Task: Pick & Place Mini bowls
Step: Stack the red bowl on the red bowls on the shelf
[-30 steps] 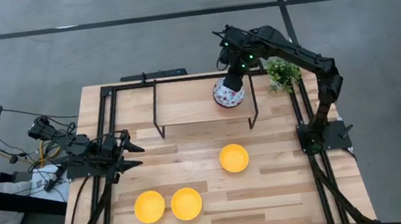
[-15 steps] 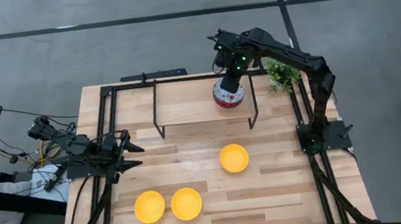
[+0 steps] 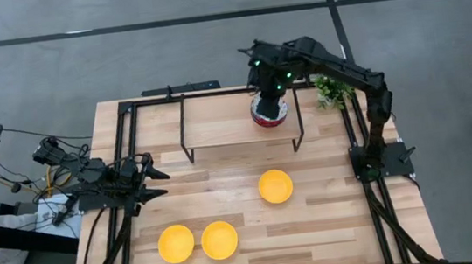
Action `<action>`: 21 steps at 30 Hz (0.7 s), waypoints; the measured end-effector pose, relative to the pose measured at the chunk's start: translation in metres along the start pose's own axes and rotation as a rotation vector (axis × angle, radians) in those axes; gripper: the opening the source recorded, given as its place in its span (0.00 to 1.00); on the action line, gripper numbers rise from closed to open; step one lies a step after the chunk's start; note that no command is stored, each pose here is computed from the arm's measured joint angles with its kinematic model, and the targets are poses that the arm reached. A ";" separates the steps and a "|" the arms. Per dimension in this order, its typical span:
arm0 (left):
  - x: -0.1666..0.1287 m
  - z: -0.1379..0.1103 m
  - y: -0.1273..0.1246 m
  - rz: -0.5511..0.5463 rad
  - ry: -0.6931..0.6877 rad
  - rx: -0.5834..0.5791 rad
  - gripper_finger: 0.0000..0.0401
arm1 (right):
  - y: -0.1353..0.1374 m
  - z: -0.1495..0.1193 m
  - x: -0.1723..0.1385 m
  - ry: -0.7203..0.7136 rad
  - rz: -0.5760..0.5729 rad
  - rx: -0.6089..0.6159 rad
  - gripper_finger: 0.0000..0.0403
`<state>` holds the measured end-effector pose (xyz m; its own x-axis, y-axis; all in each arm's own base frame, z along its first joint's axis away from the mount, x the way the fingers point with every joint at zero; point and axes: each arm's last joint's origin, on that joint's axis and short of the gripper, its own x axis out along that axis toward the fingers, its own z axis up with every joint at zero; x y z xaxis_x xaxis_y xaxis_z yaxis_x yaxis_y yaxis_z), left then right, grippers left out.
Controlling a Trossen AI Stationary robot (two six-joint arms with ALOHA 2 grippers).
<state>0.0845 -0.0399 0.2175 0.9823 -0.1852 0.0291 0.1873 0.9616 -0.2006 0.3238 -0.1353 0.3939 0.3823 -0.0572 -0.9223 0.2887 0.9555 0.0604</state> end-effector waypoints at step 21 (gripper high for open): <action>0.000 0.000 0.000 -0.001 -0.002 -0.001 0.54 | 0.024 0.011 0.037 0.093 0.040 -0.028 0.00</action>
<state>0.0845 -0.0400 0.2178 0.9821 -0.1859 0.0315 0.1884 0.9611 -0.2020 0.3543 -0.1171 0.3654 0.3098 0.0067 -0.9508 0.2499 0.9642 0.0883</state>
